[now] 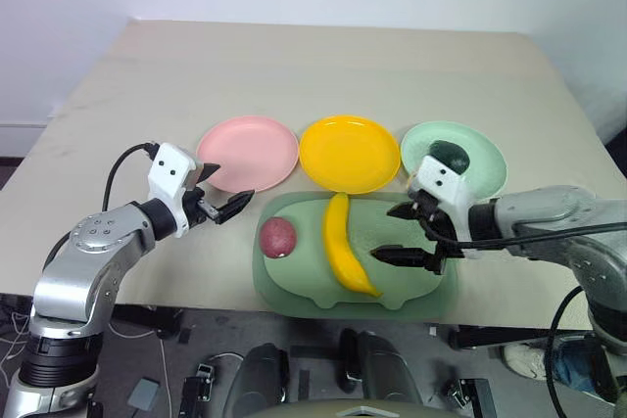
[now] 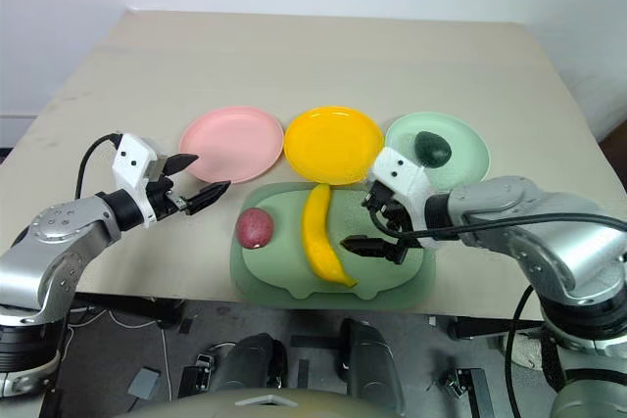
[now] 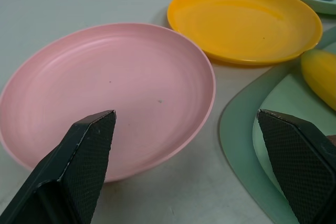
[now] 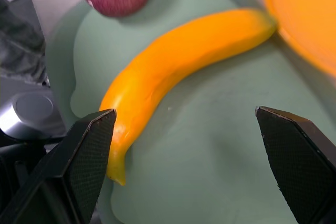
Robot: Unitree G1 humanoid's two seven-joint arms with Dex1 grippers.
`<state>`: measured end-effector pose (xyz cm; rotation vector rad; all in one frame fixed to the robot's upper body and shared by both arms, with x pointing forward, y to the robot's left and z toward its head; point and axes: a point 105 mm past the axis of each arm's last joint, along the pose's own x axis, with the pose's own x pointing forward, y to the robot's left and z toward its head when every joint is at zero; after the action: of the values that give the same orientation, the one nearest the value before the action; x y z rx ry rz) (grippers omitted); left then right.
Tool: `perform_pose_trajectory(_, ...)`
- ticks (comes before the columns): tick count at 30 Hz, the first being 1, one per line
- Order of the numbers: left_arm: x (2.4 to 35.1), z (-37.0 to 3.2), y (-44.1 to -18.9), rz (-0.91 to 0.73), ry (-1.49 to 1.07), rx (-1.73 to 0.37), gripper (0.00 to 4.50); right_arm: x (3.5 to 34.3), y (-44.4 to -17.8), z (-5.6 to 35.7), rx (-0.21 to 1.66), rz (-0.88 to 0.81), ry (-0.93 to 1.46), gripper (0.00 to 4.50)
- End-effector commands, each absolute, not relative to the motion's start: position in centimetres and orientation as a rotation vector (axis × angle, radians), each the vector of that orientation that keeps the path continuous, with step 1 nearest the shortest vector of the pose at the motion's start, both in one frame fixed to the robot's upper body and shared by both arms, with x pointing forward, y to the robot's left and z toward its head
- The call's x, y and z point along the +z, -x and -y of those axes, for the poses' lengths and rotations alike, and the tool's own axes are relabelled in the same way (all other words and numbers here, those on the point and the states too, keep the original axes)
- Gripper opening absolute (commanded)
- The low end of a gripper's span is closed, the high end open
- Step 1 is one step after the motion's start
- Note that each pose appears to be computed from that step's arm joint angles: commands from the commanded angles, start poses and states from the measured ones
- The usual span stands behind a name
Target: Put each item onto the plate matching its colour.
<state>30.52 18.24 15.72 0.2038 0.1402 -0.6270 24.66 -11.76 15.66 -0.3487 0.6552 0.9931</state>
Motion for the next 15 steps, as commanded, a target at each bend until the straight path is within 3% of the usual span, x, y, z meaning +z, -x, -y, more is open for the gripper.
perform_pose_trajectory(1,16.7,-17.7,-30.4,-0.097,-0.23,-0.642,4.5,15.3,-23.8,11.2,1.012,-0.663,0.368,4.46)
perform_pose_trajectory(7,16.6,-17.4,-30.3,-0.102,-0.23,-0.652,4.5,13.8,-22.6,11.6,1.041,-0.749,0.333,4.46)
perform_pose_trajectory(15,16.5,-17.4,-30.0,-0.132,-0.237,-0.676,4.5,13.5,-21.7,10.7,1.07,-0.739,0.301,4.46)
